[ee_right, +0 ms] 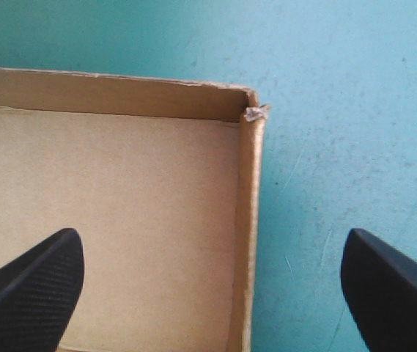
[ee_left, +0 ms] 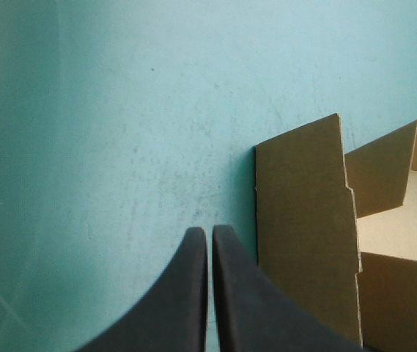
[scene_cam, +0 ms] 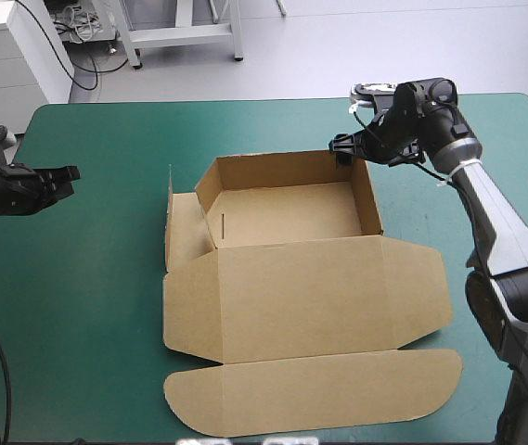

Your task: Fold the box

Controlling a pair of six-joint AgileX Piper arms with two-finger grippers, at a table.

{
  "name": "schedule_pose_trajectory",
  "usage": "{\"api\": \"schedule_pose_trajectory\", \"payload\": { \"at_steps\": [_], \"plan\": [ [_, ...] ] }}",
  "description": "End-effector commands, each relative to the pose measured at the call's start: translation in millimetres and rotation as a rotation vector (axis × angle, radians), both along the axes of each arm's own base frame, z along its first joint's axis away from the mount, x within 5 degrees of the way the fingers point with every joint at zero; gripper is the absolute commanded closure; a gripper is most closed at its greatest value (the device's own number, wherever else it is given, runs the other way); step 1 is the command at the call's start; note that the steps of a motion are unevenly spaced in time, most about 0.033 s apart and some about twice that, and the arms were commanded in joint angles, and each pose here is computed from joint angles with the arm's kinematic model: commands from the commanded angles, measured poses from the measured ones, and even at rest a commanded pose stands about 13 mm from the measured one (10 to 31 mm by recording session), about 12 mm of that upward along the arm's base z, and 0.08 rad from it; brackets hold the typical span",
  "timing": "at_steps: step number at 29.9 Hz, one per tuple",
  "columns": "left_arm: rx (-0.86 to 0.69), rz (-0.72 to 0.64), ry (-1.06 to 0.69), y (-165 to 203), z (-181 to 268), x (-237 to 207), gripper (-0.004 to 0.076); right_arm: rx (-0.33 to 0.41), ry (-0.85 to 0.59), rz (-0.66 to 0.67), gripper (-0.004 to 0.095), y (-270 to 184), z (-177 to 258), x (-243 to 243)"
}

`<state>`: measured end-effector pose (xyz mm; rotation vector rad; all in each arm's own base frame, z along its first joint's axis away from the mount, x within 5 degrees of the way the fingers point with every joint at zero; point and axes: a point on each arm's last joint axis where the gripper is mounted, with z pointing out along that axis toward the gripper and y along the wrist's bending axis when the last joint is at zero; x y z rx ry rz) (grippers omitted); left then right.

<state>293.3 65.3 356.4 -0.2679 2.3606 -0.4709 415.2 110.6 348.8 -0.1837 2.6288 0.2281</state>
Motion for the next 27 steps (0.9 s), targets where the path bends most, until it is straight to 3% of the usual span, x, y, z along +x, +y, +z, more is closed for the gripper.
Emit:
{"api": "schedule_pose_trajectory", "payload": {
  "at_steps": [1, 9, 12, 21, 27],
  "plan": [
    [-0.01, 0.023, -0.094, -2.7, 21.3, -5.1, 0.0717, 0.033, -0.166, -0.008, 0.0029, -11.5, 62.1, -33.0],
    [-0.01, 0.024, -0.096, -2.6, 21.4, -5.0, 0.0717, -0.051, -0.239, -0.034, 0.0029, -33.1, 91.7, -85.4],
    [-0.01, 0.023, -0.094, -2.7, 21.3, -5.1, 0.0717, -0.039, -0.243, -0.042, 0.0029, -34.2, 94.6, -91.5],
    [-0.01, 0.023, -0.094, -2.7, 21.3, -5.1, 0.0717, -0.043, -0.204, -0.022, 0.0031, -21.7, 81.4, -83.5],
    [-0.01, 0.023, -0.094, -2.7, 21.3, -5.1, 0.0717, -0.038, -0.098, -0.012, 0.0031, -11.2, 45.4, -56.1]
  ]
}}
